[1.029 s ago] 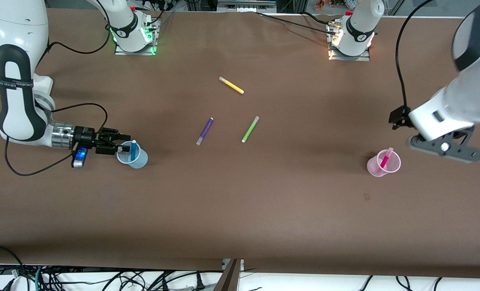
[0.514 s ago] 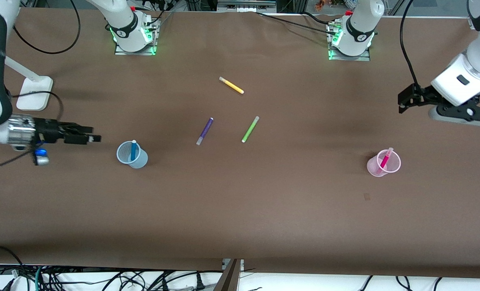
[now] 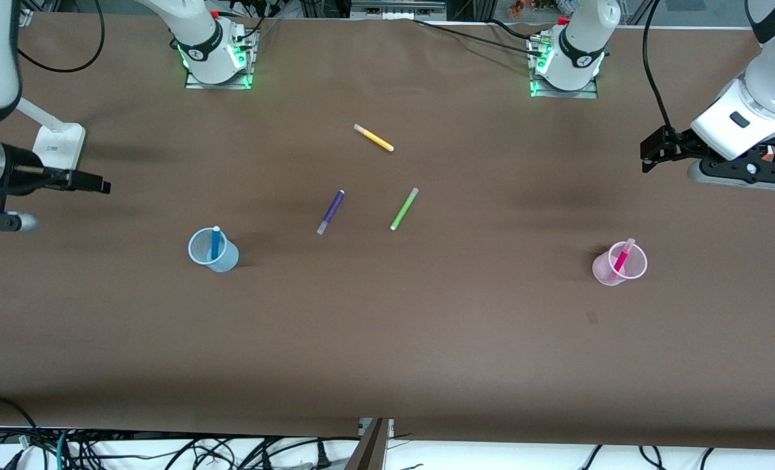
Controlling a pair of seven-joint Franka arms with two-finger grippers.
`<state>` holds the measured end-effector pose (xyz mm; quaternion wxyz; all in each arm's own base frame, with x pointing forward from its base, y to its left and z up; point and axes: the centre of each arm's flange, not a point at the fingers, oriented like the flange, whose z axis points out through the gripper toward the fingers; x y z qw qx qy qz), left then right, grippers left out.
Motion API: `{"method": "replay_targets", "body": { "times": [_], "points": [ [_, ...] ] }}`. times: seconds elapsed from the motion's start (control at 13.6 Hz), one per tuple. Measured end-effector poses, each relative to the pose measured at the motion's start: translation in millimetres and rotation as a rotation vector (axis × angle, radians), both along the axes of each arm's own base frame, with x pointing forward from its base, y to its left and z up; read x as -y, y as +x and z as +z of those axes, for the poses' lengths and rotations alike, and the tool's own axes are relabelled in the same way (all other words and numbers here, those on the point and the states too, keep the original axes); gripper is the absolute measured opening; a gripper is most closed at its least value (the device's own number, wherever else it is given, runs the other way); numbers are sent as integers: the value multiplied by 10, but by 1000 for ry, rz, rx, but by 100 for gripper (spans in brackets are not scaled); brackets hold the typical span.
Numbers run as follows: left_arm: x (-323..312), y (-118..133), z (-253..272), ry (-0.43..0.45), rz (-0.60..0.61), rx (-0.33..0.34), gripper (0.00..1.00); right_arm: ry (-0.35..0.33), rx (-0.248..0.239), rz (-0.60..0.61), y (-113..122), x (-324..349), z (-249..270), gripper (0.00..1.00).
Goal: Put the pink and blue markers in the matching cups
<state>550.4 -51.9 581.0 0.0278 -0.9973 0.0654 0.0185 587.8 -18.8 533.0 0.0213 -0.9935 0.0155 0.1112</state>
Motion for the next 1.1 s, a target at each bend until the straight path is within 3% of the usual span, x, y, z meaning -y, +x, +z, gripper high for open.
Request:
{"method": "replay_targets", "body": {
  "times": [0.29,0.81,1.1],
  "points": [
    [31,-6,-5,0,-6,-3,100,-46,41,40,-167,-44,514,100],
    [62,-42,13,3,-2,-14,100,-62,32,79,-179,-201,510,100],
    [155,-68,27,4,-14,-17,100,-51,54,77,-236,-326,637,100]
  ]
}}
